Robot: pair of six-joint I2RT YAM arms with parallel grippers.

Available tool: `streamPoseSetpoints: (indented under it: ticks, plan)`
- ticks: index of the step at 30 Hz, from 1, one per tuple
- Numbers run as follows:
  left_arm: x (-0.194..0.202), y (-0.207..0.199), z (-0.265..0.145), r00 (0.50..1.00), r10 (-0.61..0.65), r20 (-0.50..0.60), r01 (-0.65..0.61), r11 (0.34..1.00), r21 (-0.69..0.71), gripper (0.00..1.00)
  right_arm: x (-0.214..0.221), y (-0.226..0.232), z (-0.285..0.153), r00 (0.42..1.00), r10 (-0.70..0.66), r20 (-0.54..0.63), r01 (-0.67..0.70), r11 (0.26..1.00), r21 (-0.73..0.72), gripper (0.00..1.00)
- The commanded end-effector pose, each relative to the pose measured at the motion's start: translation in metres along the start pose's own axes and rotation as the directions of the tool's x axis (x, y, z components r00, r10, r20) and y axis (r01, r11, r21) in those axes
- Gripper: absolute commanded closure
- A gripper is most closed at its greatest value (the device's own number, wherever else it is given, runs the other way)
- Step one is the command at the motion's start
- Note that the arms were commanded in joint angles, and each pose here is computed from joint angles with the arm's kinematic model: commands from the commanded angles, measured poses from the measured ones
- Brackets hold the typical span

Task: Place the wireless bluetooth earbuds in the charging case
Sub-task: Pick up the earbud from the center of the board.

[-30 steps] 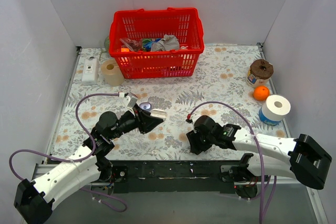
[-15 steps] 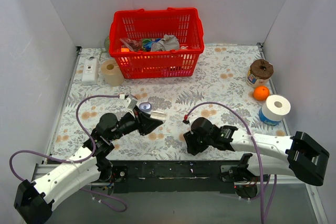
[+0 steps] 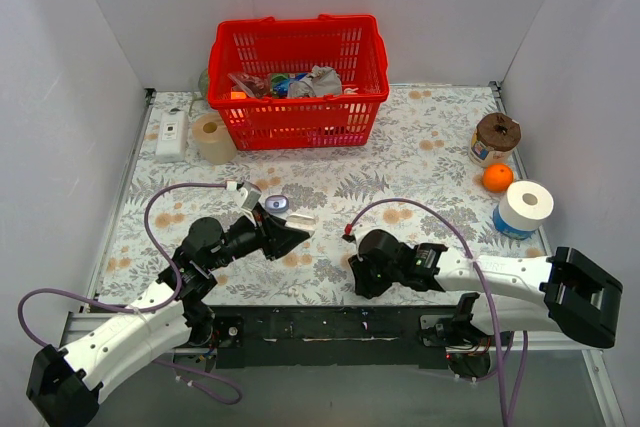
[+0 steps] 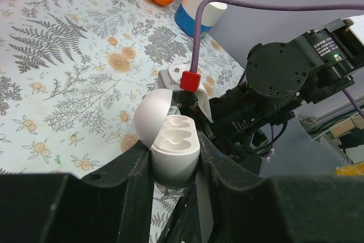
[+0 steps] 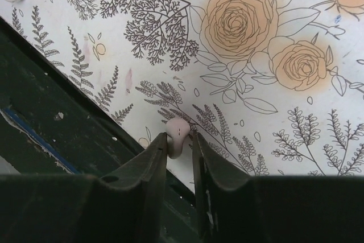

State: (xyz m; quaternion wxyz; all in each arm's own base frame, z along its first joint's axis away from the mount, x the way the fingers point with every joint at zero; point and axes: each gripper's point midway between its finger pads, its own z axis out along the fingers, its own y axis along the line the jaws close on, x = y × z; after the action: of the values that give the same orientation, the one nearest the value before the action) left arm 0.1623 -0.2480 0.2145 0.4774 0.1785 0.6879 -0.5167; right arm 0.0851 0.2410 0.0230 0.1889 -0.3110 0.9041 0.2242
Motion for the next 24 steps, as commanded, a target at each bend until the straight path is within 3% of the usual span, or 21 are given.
streamPoseSetpoints:
  ticks: [1,8,13,14,17,19,24]
  plan:
    - [0.000,-0.003,-0.002,1.000,0.001,0.005,-0.001,1.000,0.015,1.00,0.014,-0.017,0.000,0.999,0.001,-0.042,0.002,0.997,0.079,0.72]
    - [0.000,-0.003,-0.003,1.000,0.000,0.005,0.000,1.000,0.017,1.00,0.003,-0.016,-0.007,1.000,0.001,0.004,-0.002,0.997,0.083,0.98]
    - [-0.002,-0.008,-0.004,1.000,0.013,0.007,-0.013,0.999,0.035,1.00,-0.038,-0.004,-0.044,0.989,-0.050,0.139,0.041,0.997,0.069,0.99]
    - [-0.004,-0.013,-0.005,1.000,0.021,0.009,-0.022,0.998,0.061,1.00,-0.064,0.009,-0.069,0.966,-0.108,0.237,0.104,0.994,0.032,0.99]
    - [-0.009,-0.033,-0.007,0.998,0.066,0.014,-0.067,0.985,0.158,1.00,-0.105,0.038,-0.128,0.920,-0.200,0.337,0.221,0.975,-0.023,0.99]
    - [-0.012,-0.045,-0.006,0.995,0.098,0.009,-0.098,0.970,0.223,1.00,-0.099,0.047,-0.144,0.912,-0.310,0.267,0.336,0.940,-0.056,0.99]
    - [-0.003,-0.072,-0.006,0.986,0.144,-0.087,-0.097,0.909,0.406,1.00,-0.116,0.090,-0.199,0.846,-0.434,0.310,0.500,0.847,-0.178,0.99]
